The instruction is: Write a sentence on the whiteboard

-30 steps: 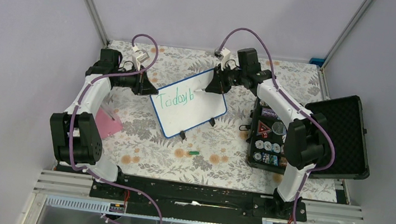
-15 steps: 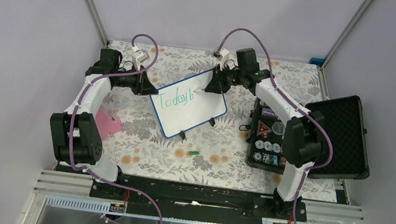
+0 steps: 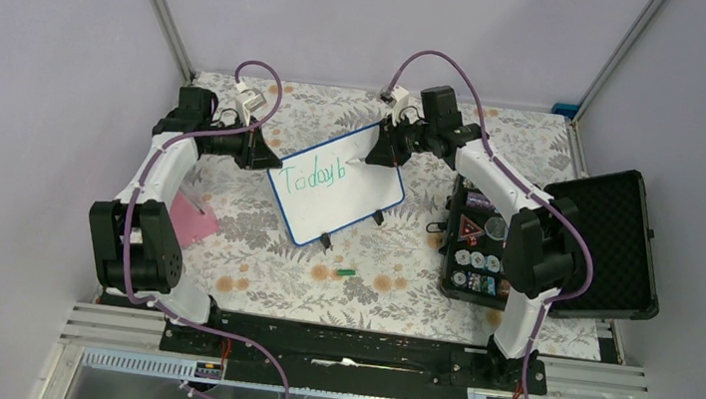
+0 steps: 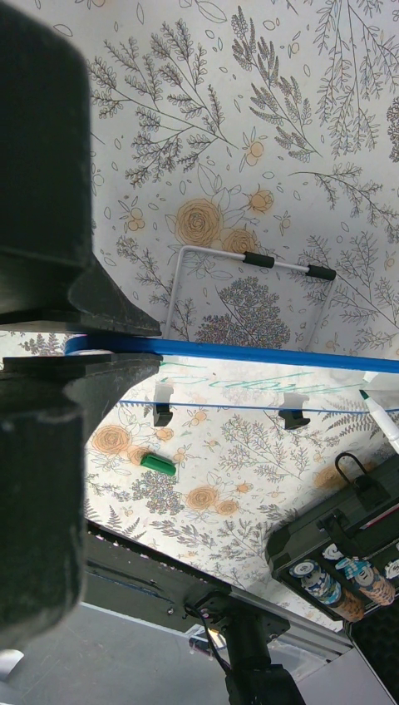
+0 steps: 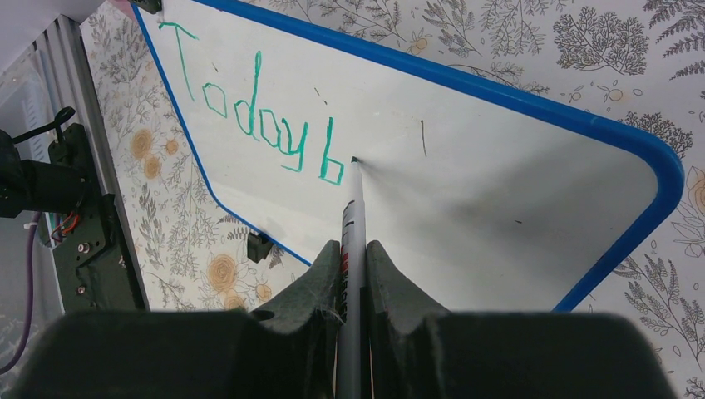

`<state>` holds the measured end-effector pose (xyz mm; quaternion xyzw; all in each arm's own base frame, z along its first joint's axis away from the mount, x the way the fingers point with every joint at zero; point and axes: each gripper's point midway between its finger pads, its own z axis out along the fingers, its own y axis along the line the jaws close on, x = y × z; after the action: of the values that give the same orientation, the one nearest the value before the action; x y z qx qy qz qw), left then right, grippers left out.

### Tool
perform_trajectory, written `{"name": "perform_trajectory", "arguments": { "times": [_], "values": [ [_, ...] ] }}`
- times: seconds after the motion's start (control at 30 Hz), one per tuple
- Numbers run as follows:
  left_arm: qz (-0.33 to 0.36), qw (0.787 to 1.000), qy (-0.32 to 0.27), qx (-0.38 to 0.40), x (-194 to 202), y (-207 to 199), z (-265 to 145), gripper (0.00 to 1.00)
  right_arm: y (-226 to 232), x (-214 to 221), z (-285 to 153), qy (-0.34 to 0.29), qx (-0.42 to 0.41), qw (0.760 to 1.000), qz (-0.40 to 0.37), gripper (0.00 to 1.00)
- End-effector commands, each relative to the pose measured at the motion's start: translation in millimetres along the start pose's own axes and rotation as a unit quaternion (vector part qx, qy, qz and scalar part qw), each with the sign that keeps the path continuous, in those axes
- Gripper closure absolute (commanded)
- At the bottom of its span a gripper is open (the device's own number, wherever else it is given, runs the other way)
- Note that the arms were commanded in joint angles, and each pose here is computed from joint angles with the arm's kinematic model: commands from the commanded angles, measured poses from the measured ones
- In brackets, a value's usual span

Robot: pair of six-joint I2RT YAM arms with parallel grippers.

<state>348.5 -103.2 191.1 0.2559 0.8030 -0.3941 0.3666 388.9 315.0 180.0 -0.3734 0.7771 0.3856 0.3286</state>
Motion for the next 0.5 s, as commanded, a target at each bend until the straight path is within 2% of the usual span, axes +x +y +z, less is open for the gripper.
{"name": "perform_trajectory", "arguments": {
  "times": [0.0,0.47],
  "values": [
    [0.031,0.999,-0.003,-0.024,-5.7,7.8,-2.1,1.0,-0.9,-11.8,0.0,-0.013,0.013,1.0,-0.025,1.0],
    [0.03,0.999,-0.003,-0.023,-6.4,7.8,-1.8,1.0,-0.8,2.9,-6.0,0.0,0.017,1.0,-0.024,1.0]
  ]
}}
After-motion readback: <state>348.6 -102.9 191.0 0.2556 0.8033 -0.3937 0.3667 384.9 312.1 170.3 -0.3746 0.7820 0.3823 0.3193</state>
